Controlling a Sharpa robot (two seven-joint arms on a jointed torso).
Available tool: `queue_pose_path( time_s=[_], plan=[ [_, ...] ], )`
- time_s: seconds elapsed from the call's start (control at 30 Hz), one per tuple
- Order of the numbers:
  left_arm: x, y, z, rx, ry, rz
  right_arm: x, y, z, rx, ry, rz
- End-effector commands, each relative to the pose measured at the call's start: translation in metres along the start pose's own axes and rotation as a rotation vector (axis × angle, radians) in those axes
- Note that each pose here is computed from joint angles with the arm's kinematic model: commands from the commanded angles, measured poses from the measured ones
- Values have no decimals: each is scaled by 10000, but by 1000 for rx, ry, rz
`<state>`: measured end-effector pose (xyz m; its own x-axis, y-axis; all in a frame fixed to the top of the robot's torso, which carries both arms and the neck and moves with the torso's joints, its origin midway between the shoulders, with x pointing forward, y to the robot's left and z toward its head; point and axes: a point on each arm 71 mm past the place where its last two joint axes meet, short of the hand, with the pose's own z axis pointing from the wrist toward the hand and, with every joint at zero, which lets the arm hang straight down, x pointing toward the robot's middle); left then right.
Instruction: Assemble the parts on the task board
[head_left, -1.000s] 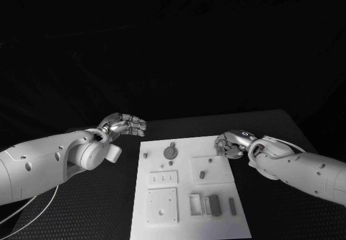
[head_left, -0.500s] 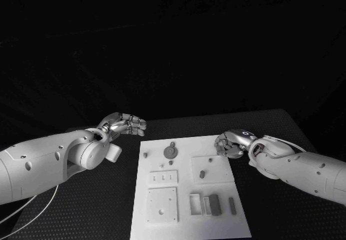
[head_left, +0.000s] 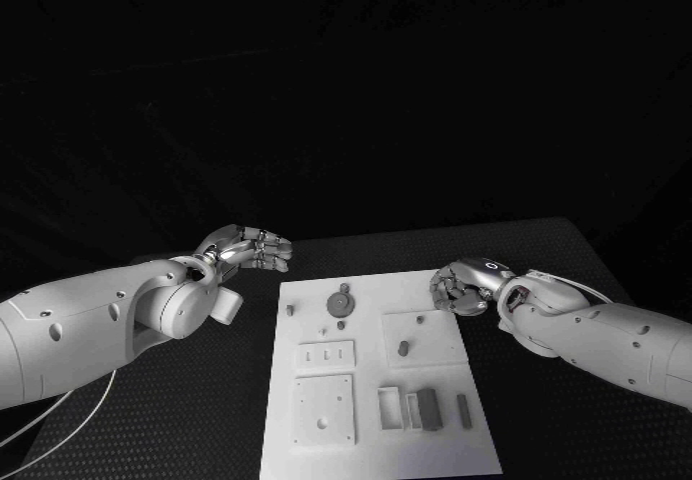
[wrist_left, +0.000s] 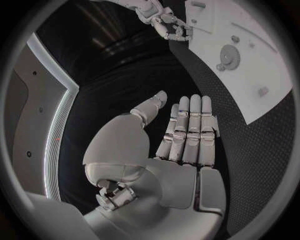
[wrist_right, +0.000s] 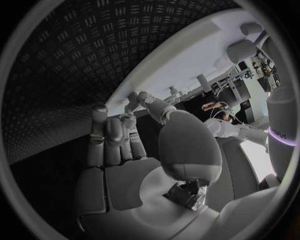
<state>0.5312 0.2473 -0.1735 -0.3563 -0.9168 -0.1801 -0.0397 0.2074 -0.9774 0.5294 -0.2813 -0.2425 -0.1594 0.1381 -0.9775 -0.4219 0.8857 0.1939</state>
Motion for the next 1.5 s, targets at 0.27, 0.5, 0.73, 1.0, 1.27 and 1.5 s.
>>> queue_pose_path(
  time_s=[0.27,0.5,0.73,1.0,1.27,1.5],
  plan=[
    [19,-12,6,7,16,-2,14,25,5,-17,9,-4],
    [17,-12,4,7,15,-2,13,13,-2,-18,10,-16],
    [12,-11,1,7,15,-2,10,4,-6,-19,8,-35],
    [13,-11,2,7,15,-2,3,25,0,-24,-5,-36],
    [38,14,-2,-37,26,20,-19,127,11,-26,-21,-19],
    [107,34,2,-111,36,68,-279,371,140,0,-3,-69]
  ],
)
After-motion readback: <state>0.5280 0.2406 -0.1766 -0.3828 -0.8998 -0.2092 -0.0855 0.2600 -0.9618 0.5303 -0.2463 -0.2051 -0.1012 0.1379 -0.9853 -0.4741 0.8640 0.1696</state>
